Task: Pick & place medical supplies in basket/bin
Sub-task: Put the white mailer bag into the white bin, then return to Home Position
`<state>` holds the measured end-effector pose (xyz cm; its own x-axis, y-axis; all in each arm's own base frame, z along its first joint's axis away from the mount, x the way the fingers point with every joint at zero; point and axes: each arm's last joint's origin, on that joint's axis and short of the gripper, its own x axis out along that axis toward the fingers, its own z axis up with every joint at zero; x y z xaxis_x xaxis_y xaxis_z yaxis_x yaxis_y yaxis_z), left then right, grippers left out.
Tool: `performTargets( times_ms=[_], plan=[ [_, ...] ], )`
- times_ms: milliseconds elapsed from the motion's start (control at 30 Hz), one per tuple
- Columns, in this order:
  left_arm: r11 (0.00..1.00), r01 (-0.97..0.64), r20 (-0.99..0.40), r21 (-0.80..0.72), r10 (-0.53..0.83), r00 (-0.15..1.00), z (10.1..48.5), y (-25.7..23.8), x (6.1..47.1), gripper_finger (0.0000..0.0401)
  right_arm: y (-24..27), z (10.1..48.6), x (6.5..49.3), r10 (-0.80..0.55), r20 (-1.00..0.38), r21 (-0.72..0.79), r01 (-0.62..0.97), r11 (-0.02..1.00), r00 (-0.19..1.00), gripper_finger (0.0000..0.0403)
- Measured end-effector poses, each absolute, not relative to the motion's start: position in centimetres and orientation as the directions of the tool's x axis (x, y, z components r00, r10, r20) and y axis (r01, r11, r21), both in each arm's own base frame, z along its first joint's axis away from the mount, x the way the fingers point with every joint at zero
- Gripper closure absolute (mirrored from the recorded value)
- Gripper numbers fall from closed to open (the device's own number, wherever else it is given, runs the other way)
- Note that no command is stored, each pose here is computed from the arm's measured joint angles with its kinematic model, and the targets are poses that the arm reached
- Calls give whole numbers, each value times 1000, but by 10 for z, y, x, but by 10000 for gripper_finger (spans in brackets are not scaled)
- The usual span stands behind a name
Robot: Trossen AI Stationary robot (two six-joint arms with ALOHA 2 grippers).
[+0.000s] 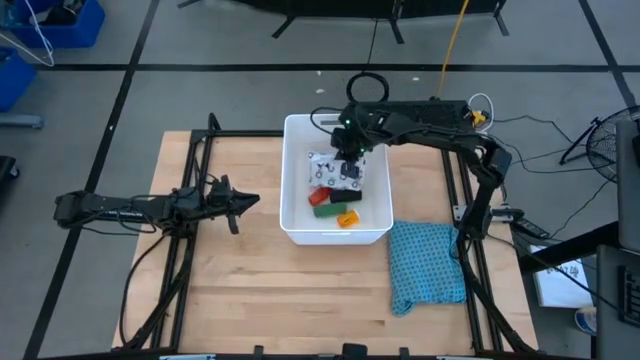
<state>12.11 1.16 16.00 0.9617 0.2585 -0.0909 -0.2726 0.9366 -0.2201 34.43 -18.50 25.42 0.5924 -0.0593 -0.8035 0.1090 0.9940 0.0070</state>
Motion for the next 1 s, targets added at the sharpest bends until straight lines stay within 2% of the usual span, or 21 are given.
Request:
performTargets(
  times_ms=[167,333,500,667,767,867,1000],
  plan=[
    [941,-272,-91,-199,259,962,160,12,121,366,-184,250,343,-48,-826,18,111,994,562,336],
    [946,-272,-91,-179,259,962,160,12,121,366,-182,263,340,-65,-797,2,110,994,601,265],
    [958,-259,-115,-125,245,963,158,11,121,366,-172,290,333,-87,-742,-45,79,996,665,240],
    [963,-257,-161,-85,241,957,153,11,120,366,-135,335,315,15,-660,-55,-67,996,751,276],
    [970,-237,-142,-47,228,963,155,11,121,366,-101,359,299,120,-589,-86,-209,974,799,325],
    [982,-189,-62,-14,188,980,163,7,122,366,-68,371,274,249,-468,-131,-345,929,848,386],
    [987,-153,-3,41,153,988,169,2,121,385,-42,366,227,268,-337,-151,-333,931,902,394]
  ],
)
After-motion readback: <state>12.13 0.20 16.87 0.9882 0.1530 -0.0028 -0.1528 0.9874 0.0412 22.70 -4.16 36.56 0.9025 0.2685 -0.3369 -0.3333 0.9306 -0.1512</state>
